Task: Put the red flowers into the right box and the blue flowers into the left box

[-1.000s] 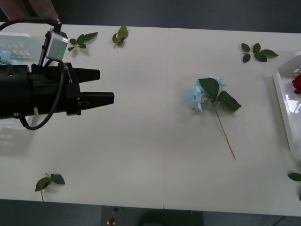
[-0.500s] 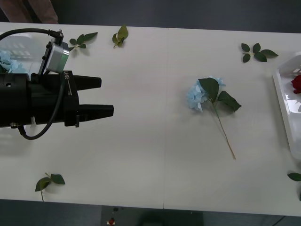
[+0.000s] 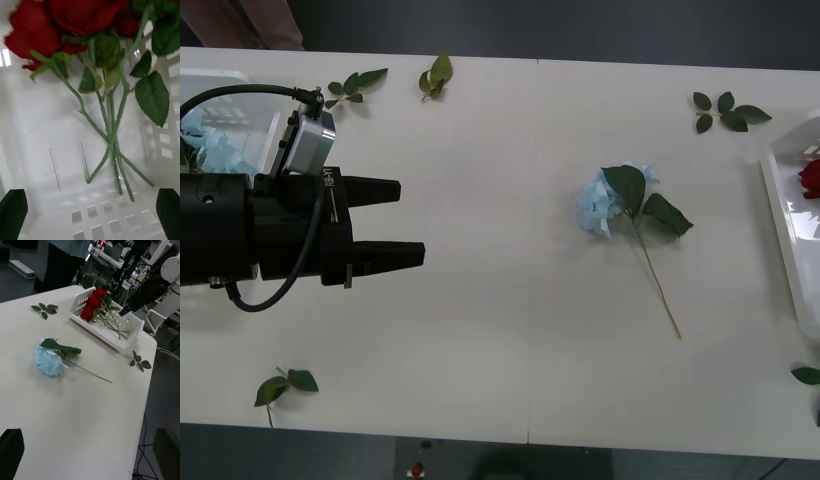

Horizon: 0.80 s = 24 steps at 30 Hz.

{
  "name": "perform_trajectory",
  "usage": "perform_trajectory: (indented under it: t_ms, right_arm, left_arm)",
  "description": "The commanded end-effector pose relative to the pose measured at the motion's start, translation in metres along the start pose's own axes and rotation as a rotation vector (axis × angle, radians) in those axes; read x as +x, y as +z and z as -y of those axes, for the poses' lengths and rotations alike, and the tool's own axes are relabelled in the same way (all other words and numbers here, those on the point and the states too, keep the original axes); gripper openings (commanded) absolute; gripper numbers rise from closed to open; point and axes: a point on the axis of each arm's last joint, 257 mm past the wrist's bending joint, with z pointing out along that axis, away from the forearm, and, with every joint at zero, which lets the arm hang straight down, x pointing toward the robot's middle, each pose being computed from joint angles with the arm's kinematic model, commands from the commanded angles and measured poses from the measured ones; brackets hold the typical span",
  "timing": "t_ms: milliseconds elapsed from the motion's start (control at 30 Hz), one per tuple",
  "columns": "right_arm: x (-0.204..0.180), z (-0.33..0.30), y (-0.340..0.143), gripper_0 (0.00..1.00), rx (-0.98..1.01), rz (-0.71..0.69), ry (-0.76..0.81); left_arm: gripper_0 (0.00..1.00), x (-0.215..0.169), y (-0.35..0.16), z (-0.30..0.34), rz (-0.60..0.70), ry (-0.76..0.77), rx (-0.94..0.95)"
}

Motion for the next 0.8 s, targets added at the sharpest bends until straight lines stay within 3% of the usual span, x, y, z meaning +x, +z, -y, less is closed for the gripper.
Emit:
perform_trajectory:
  t_ms: [33,533,800]
  right_arm:
    - [-0.034,-0.032,-0.033,1.00,-0.032,0.064,-0.088]
    - [-0.048,-0.171,-0.063,1.00,-0.282,0.006,-0.298]
    - [-0.033,-0.225,-0.055,1.00,-0.405,-0.015,-0.280]
  left_arm:
    - [1.00,-0.009,-0.003,0.006,0.004,0.040,0.003]
    - [1.00,-0.009,-0.003,0.006,0.004,0.040,0.003]
    - [1.00,-0.009,-0.003,0.006,0.004,0.040,0.003]
